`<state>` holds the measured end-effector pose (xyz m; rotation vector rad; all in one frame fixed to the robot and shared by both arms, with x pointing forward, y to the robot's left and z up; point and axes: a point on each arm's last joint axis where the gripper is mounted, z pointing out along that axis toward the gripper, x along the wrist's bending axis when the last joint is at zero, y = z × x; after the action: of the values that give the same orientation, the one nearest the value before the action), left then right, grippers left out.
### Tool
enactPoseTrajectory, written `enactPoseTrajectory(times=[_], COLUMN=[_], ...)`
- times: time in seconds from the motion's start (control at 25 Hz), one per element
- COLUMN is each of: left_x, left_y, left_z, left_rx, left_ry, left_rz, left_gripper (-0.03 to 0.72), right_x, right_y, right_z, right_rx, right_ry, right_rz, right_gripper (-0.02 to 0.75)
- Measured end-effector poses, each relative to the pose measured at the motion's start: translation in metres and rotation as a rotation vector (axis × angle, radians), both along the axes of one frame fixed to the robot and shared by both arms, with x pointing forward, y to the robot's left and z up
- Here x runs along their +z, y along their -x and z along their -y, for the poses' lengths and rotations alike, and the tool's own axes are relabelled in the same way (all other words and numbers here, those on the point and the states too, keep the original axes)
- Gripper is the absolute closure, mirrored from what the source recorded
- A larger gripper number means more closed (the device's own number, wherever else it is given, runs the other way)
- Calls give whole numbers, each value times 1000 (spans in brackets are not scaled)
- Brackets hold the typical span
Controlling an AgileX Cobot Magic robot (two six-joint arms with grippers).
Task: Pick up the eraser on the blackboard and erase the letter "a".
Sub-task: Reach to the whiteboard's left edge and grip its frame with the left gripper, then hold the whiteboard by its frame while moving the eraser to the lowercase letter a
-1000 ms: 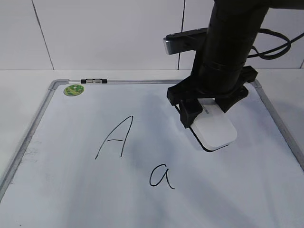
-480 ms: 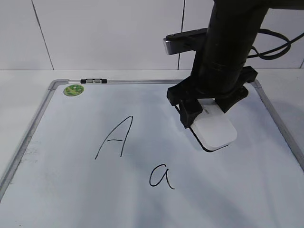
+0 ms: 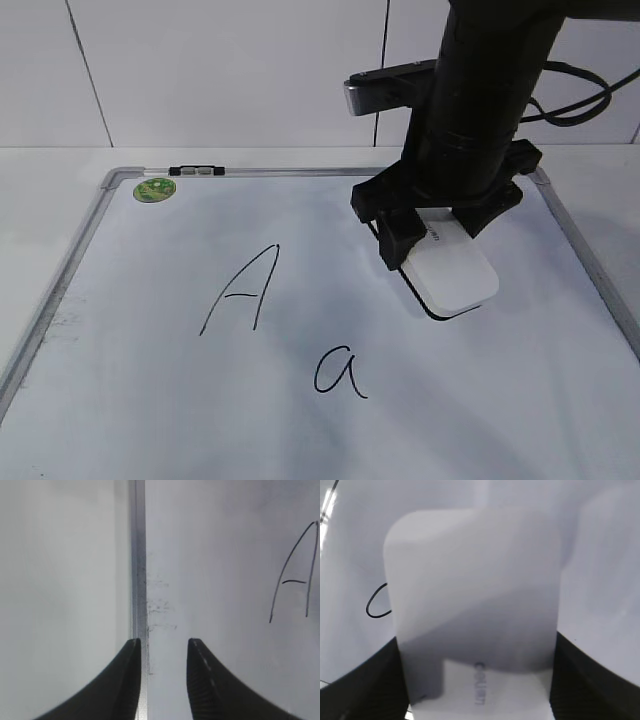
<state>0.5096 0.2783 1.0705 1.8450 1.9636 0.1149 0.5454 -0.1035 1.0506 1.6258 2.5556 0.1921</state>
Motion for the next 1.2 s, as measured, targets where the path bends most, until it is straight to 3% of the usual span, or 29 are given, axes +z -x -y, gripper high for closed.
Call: enactPoseTrajectory(times=[0.36, 0.72, 1.2], left_x=[-57, -73, -127], left_y=[-32, -74, -89], left_z=[0, -1, -1], left_rx=[-24, -55, -60], left_ry=[-16, -33, -32], left_rz=[-178, -245, -399], left_gripper=[451, 451, 454], right_x=[0, 0, 0], right_y=[0, 2, 2], right_z=[-1, -2, -3], right_rx=[2, 16, 23], right_ry=[-8, -25, -26], right_rz=[-5, -17, -18], right_gripper=[189, 189, 189])
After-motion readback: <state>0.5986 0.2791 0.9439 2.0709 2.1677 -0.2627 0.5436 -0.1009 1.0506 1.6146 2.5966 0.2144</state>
